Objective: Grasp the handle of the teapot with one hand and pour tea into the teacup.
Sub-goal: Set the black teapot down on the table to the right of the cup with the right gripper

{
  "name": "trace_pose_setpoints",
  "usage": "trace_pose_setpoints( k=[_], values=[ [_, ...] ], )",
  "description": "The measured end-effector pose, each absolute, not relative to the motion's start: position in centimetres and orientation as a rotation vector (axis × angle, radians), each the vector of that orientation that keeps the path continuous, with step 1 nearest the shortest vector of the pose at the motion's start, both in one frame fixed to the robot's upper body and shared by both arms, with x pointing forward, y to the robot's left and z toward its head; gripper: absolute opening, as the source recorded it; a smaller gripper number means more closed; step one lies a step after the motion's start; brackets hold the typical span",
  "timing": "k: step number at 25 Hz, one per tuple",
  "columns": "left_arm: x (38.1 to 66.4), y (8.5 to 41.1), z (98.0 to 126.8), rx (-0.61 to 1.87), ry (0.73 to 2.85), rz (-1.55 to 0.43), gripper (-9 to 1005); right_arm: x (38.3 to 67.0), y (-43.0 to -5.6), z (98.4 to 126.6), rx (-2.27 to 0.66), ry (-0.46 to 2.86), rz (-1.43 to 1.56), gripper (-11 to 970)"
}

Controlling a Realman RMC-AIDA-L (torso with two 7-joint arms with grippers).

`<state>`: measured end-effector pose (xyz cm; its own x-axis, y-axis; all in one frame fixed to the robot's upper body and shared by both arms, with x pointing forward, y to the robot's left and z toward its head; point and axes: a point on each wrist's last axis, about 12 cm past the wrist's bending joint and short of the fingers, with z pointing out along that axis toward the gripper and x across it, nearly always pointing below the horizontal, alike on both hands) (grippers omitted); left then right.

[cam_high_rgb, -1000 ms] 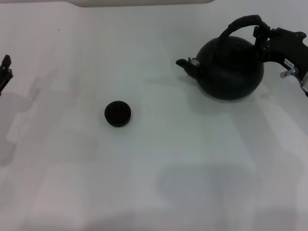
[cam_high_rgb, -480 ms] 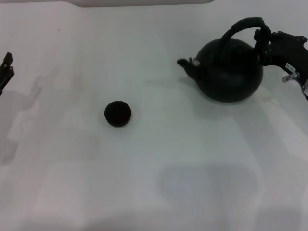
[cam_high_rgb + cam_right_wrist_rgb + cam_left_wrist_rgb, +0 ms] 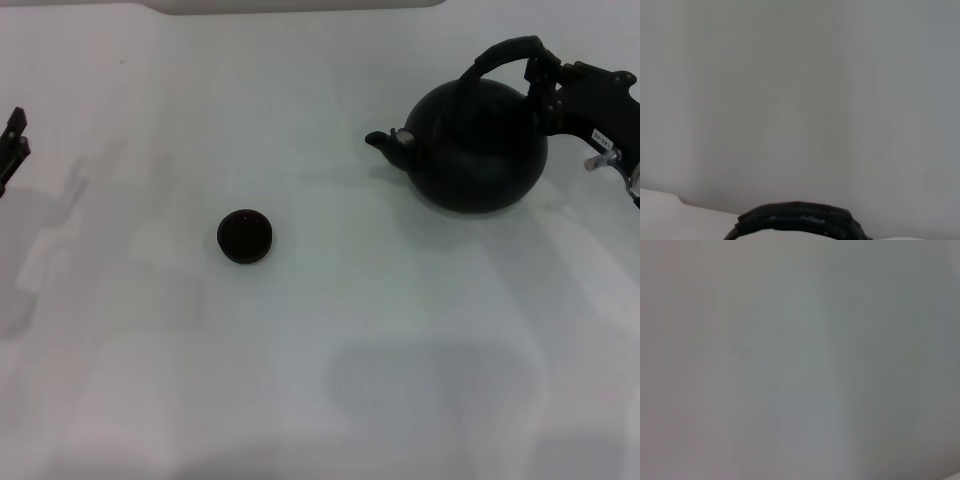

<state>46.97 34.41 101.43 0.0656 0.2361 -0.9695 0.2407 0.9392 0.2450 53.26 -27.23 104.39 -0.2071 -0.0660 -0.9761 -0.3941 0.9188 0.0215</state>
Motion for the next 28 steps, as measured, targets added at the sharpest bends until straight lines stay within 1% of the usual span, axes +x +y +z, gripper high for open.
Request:
trace_pose_setpoints(
  k=[28],
  values=[
    [46.97, 34.36, 101.43, 0.39, 1.517, -0.006, 798, 52.89, -26.39, 104.21, -0.439, 1.752, 0.311, 107]
  ],
)
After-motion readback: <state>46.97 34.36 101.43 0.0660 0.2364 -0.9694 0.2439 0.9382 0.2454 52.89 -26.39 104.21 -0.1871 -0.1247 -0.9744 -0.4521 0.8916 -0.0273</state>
